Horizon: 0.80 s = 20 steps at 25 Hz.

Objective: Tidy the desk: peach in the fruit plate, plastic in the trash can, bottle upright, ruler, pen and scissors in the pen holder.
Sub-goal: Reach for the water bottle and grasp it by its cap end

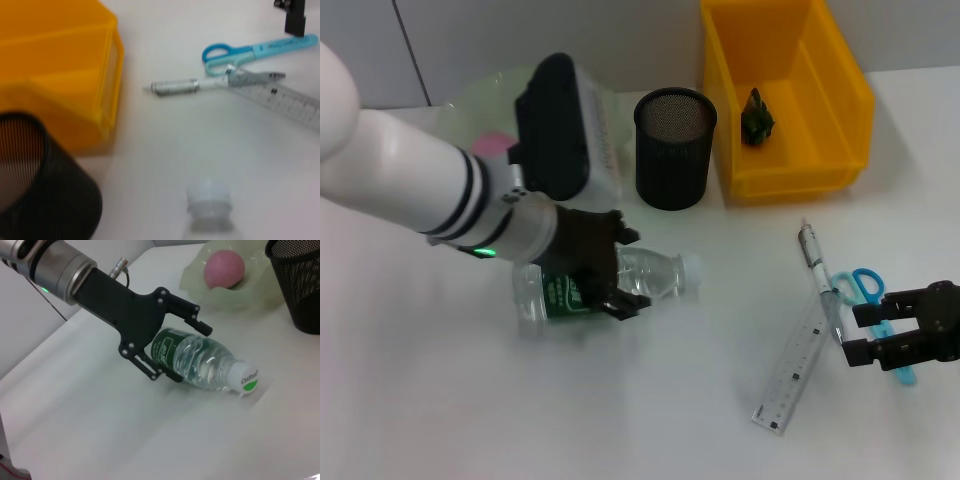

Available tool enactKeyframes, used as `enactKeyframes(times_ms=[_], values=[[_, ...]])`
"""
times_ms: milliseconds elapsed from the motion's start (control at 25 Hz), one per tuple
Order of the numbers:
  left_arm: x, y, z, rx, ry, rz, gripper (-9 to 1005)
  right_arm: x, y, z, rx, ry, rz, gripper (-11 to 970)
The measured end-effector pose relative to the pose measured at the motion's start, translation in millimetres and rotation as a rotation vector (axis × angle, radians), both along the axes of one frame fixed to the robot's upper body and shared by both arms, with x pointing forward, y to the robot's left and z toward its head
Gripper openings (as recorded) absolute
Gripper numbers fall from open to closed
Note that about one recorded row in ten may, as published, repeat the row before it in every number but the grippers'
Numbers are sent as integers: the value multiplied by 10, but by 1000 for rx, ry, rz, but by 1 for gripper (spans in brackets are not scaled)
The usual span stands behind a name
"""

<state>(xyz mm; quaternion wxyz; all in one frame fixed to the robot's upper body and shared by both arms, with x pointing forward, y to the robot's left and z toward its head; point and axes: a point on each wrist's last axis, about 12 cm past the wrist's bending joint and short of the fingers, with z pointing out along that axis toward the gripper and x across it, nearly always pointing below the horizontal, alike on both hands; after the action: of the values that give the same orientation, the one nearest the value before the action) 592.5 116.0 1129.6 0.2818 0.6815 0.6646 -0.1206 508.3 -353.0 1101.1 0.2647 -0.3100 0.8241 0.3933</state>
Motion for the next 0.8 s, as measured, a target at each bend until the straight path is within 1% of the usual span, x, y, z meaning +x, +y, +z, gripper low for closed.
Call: enactKeyframes(times_ms=[160,280,360,520,800], values=[[-22,-116,-42,-10,-29,-25,770,-3,0,-2,0,3,0,834],[-28,-186,-111,-1,-47,-35,763,-6,-2,-4,0,4,-1,834],[-14,-200,-146,6,-44,-31,757,-11,-6,-6,1,5,-3,834],[-5,-202,-151,4,-44,-26,747,-19,-8,-9,2,7,-3,834],[-40,-227,-177,8,-34,-36,729,-23,-11,-8,1,10,-1,833]])
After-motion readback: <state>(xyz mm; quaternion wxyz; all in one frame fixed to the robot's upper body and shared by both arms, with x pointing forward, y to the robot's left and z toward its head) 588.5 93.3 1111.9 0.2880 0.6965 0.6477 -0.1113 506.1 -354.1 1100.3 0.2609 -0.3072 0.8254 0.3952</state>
